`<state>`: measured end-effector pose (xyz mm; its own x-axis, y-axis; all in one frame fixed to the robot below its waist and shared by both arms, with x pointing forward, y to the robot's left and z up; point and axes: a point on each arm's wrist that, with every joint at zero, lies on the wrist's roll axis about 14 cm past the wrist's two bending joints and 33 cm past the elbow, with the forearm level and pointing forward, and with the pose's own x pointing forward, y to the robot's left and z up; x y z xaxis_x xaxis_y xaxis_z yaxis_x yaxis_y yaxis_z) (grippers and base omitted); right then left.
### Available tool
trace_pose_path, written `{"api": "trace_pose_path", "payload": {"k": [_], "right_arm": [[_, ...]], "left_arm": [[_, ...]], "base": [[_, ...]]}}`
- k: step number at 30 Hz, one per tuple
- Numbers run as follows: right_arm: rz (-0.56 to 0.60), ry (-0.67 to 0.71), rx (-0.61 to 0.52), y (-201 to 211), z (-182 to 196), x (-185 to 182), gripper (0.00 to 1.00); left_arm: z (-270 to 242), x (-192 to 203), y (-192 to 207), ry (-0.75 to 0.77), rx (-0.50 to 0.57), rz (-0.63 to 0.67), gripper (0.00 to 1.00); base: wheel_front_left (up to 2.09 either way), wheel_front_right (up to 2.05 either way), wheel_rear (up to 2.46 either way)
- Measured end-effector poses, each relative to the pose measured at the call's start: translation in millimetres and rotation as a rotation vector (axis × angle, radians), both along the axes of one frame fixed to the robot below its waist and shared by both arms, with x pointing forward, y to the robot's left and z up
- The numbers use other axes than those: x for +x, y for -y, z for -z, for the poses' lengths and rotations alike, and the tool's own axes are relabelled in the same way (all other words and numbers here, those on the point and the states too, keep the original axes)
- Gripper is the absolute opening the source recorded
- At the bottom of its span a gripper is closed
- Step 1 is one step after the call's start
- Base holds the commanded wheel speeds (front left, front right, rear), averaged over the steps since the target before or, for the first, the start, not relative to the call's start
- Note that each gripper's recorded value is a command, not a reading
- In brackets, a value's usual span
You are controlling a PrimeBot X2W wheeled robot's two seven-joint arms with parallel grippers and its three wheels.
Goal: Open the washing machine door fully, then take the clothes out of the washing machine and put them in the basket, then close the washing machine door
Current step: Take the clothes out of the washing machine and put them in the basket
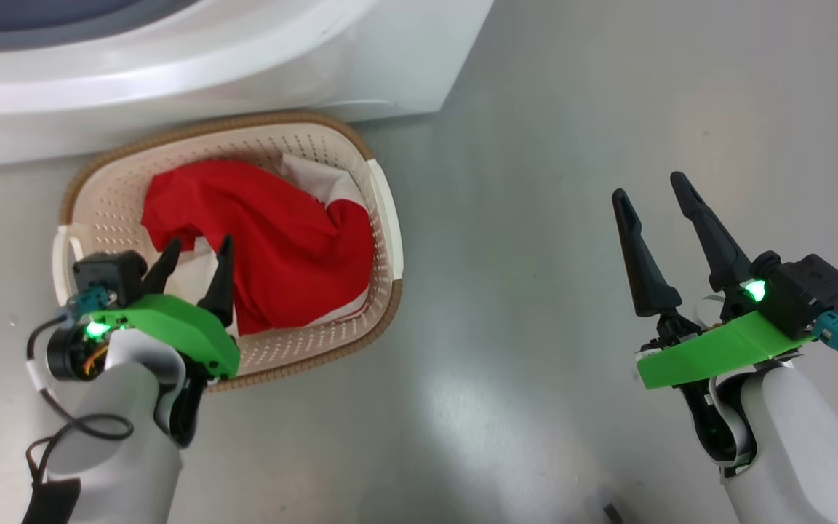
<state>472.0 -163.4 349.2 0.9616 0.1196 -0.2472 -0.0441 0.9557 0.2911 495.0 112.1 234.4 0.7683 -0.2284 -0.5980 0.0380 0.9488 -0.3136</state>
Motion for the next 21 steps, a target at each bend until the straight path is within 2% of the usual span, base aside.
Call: {"api": "trace_pose_path", "payload": {"k": [11,21], "right_arm": [[-0.003,0.031,-0.007,1.9,-24.5,-13.9,1.00],[0.010,0.054,0.008,5.1,-50.5,-44.8,1.00]], "left_arm": [[-45.4,-7.2,-19.6,0.111,0.001,-0.060,1.00],[-107.3,-28.9,-36.4,0.273,0.033,-0.084,1.00]], "base": [[0.00,0.00,0.00],[0.00,0.00,0.00]]}}
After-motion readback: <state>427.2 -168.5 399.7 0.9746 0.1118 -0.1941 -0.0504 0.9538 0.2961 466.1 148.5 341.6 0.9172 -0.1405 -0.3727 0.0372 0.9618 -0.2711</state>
